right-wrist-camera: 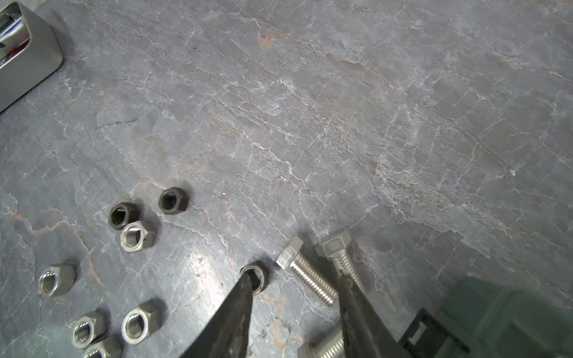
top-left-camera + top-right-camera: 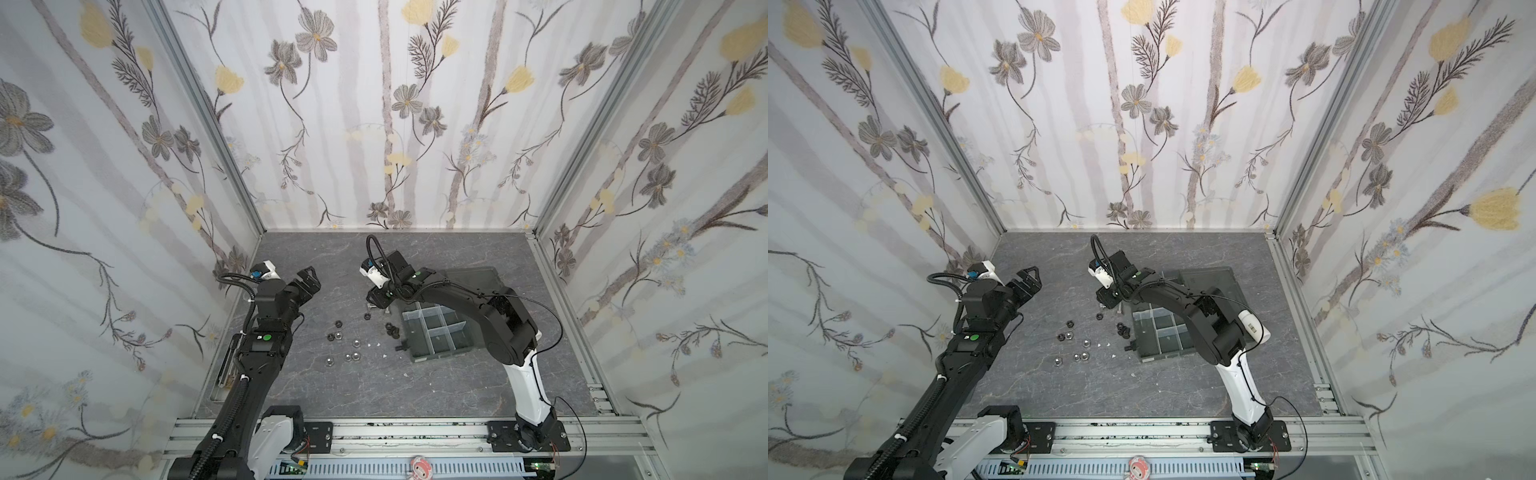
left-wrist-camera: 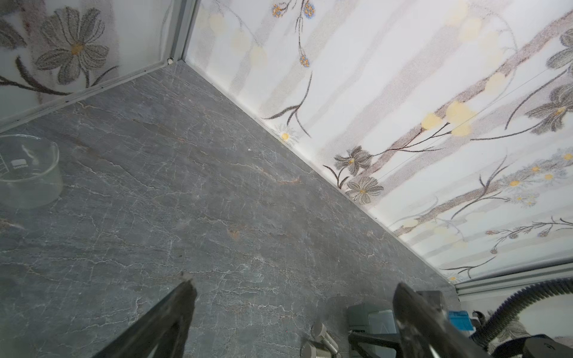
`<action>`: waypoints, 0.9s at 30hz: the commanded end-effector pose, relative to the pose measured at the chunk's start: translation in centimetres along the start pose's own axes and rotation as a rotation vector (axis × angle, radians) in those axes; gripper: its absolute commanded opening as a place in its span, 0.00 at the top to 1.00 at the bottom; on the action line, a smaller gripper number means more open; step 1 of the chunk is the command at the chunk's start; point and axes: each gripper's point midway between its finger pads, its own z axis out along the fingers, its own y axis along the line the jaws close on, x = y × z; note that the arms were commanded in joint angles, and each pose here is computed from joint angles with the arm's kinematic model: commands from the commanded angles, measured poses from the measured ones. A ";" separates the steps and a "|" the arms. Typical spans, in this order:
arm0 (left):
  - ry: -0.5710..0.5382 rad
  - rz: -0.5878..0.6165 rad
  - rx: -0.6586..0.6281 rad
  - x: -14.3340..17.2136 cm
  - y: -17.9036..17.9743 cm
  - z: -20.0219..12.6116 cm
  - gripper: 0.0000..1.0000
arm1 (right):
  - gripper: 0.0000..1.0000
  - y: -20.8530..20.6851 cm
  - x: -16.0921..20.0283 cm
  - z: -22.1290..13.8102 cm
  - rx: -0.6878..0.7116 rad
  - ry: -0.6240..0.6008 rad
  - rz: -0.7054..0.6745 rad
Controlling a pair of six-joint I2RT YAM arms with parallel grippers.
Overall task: Sort the screws and nuts into containers
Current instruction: Pick up the screw from the center of the table.
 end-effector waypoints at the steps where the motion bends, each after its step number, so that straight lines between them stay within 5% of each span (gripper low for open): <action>1: 0.007 -0.005 0.013 0.0 -0.4 0.1 0.00 | 0.56 0.1 -0.4 0.3 -0.027 0.001 0.020; 10: 0.040 -0.016 0.016 0.7 -0.2 0.7 0.00 | 0.60 -1.9 1.3 2.4 0.034 0.087 0.083; 19: 0.039 -0.015 0.019 0.6 -0.4 0.6 0.00 | 0.48 -2.6 2.2 3.0 0.063 0.111 0.091; 27: 0.037 -0.017 0.022 0.6 -0.4 0.6 0.00 | 0.48 -3.1 2.9 3.9 0.086 0.126 0.092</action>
